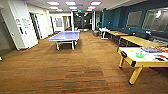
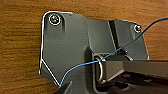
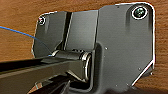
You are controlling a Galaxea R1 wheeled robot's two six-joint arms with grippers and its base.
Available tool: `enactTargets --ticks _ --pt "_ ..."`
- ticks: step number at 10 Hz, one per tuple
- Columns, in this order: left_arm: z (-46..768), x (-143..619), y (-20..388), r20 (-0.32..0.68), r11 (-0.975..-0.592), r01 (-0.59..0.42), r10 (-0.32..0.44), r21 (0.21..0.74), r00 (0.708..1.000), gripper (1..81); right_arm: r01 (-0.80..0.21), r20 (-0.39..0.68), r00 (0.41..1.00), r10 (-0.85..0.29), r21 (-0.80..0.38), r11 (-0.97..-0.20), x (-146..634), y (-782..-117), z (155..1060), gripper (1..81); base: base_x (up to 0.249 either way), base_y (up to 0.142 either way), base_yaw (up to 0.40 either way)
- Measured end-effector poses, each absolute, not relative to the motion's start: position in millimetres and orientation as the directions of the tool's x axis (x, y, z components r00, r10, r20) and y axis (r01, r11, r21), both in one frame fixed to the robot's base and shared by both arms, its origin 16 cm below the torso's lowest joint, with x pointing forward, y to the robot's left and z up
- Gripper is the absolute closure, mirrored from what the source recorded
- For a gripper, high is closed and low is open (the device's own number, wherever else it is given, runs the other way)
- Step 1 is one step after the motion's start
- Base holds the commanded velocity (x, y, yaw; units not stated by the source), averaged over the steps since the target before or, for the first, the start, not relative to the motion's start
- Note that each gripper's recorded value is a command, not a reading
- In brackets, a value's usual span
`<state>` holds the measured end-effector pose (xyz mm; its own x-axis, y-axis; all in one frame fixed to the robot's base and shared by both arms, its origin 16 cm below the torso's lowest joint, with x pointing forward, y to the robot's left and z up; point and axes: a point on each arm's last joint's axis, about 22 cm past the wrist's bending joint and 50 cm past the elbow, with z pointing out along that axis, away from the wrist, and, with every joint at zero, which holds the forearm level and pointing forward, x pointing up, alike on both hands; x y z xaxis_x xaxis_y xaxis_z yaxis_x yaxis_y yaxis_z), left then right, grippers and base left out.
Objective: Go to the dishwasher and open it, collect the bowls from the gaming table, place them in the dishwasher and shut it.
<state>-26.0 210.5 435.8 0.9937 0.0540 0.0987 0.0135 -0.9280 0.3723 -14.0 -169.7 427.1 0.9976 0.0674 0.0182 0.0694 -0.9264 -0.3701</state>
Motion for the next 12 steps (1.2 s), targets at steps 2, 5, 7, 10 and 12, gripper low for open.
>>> enactTargets --ticks 2,5,7,10,12 --pt "436 -32 211 0.091 -0.928 0.015 0.052 0.371 0.994 1.0 0.066 0.005 0.998 0.069 -0.372 -0.926 -24 -169 427 1.0 0.195 0.000 0.000" --pt "436 -27 210 0.098 -0.928 0.013 0.053 0.372 0.994 1.0 0.068 0.012 0.998 0.069 -0.371 -0.926 -20 -169 427 1.0 0.204 0.000 0.000" --pt "436 -27 211 0.098 -0.928 0.013 0.053 0.372 0.994 1.0 0.068 0.012 0.998 0.069 -0.371 -0.926 -19 -169 427 1.0 0.204 0.000 0.000" --pt "436 -27 211 0.097 -0.928 0.012 0.052 0.372 0.994 1.0 0.068 0.010 0.998 0.069 -0.370 -0.927 -19 -169 427 1.0 0.201 0.000 0.000" --pt "436 -22 210 0.104 -0.928 0.011 0.053 0.373 0.993 1.0 0.068 0.010 0.998 0.069 -0.370 -0.927 -18 -169 427 1.0 0.131 0.000 0.000"
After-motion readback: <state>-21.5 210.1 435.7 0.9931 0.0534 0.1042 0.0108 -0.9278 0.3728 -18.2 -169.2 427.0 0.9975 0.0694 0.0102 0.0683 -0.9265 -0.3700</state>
